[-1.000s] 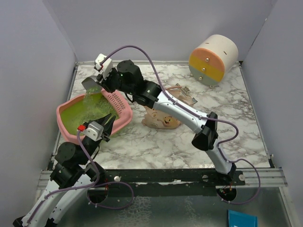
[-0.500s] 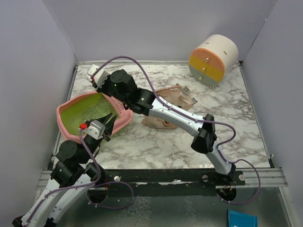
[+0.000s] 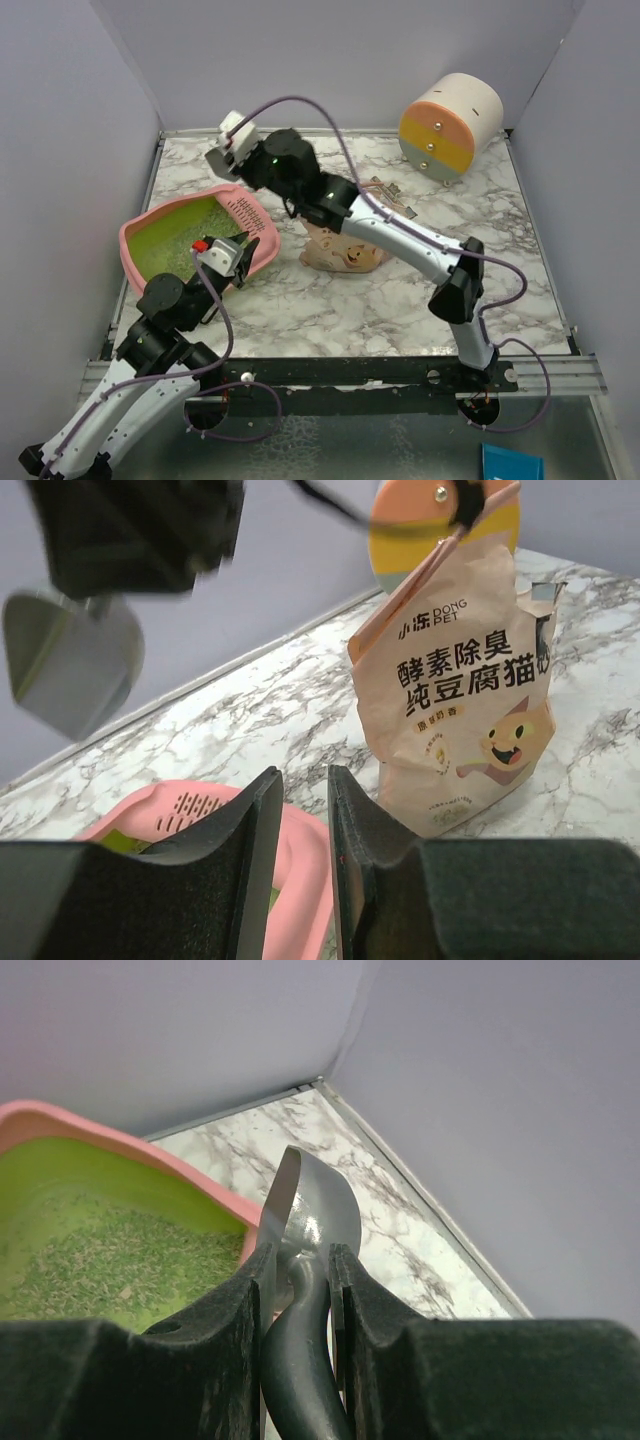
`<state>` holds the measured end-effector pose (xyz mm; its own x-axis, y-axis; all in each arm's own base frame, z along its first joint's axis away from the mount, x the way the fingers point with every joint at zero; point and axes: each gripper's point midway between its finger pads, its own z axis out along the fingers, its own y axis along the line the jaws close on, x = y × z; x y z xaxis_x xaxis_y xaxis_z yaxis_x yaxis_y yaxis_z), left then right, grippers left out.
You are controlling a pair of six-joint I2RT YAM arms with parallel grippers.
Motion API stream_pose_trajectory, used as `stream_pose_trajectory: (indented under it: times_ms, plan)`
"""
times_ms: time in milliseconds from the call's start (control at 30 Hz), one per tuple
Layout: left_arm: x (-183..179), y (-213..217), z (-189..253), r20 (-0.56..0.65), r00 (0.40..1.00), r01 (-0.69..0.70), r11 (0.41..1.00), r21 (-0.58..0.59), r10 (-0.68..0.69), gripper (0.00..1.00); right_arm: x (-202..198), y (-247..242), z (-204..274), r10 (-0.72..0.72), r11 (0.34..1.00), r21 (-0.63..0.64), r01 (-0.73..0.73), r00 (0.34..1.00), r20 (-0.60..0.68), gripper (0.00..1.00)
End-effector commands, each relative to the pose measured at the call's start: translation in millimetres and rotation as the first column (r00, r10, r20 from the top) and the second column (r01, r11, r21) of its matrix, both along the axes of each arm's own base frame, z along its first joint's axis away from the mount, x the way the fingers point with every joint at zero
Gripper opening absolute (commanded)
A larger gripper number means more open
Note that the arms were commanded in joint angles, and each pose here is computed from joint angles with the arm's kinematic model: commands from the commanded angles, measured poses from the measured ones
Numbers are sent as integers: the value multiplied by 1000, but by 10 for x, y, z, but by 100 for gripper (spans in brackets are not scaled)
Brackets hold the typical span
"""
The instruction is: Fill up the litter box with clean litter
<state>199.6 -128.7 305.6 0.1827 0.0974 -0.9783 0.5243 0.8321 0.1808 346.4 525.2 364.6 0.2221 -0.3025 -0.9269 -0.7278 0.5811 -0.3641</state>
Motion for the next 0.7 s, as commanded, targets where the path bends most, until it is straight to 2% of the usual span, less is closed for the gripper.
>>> stream_pose_trajectory:
  times_ms: [0, 167, 267, 300, 367, 433, 567, 667]
  plan:
    - [73, -180, 208, 47, 997, 59, 998, 15, -59, 29, 404, -1032, 932, -69, 960, 266, 90, 994, -87, 1]
    - [214, -420, 274, 68, 990, 119, 990, 76, -124, 30, 908, -2307, 1015, -216, 898, 337, 283, 950, -224, 1]
    - [342, -575, 311, 73, 984, 148, 979, 142, -160, 33, 1009, -3105, 992, -323, 843, 337, 419, 895, -307, 1]
    - [386, -631, 343, 80, 982, 158, 974, 163, -173, 35, 1008, -3336, 922, -371, 824, 312, 473, 866, -335, 1]
    - [470, -758, 417, 84, 975, 186, 965, 187, -204, 48, 978, -3784, 845, -465, 775, 272, 571, 806, -366, 1]
    - [543, -935, 472, 85, 961, 240, 943, 231, -265, 53, 856, -4024, 766, -500, 751, 246, 613, 771, -395, 1]
    - [612, -1305, 532, 29, 908, 389, 869, 307, -417, 74, 570, -4253, 547, -539, 730, 178, 660, 716, -443, 1]
    - [665, -1487, 514, -21, 855, 493, 798, 347, -518, 80, 411, -4364, 380, -556, 728, 127, 673, 689, -464, 1]
